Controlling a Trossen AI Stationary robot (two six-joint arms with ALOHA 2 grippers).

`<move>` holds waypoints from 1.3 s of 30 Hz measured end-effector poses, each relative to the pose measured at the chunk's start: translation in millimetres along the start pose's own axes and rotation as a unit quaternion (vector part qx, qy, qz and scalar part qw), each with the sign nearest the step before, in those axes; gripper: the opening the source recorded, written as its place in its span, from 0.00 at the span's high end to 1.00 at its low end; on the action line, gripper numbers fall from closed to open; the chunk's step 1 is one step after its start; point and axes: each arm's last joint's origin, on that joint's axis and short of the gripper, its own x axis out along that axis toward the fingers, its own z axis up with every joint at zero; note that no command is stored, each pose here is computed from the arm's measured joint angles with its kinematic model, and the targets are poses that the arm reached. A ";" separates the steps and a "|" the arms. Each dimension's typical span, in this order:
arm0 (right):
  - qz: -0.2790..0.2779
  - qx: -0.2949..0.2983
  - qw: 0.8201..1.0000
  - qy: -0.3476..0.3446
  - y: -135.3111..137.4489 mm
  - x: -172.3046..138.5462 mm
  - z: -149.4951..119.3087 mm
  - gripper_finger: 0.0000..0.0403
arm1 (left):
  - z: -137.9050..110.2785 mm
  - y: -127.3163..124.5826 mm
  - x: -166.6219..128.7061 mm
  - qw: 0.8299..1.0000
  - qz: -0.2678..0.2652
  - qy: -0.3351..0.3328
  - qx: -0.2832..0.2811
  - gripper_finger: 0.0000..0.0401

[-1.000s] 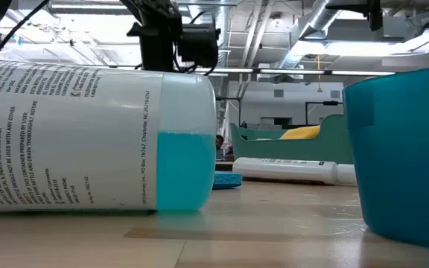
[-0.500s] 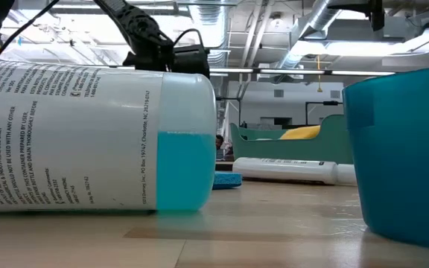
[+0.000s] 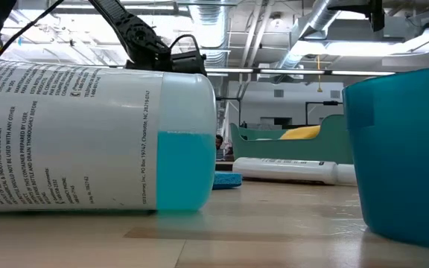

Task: Pick & Place Kitchen Items
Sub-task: Put the blue sponge into the small green bin

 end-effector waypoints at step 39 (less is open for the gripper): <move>-0.009 0.004 1.000 0.015 -2.2 -0.2 -3.1 0.51 | -3.4 6.0 22.5 0.999 0.032 0.001 0.017 0.68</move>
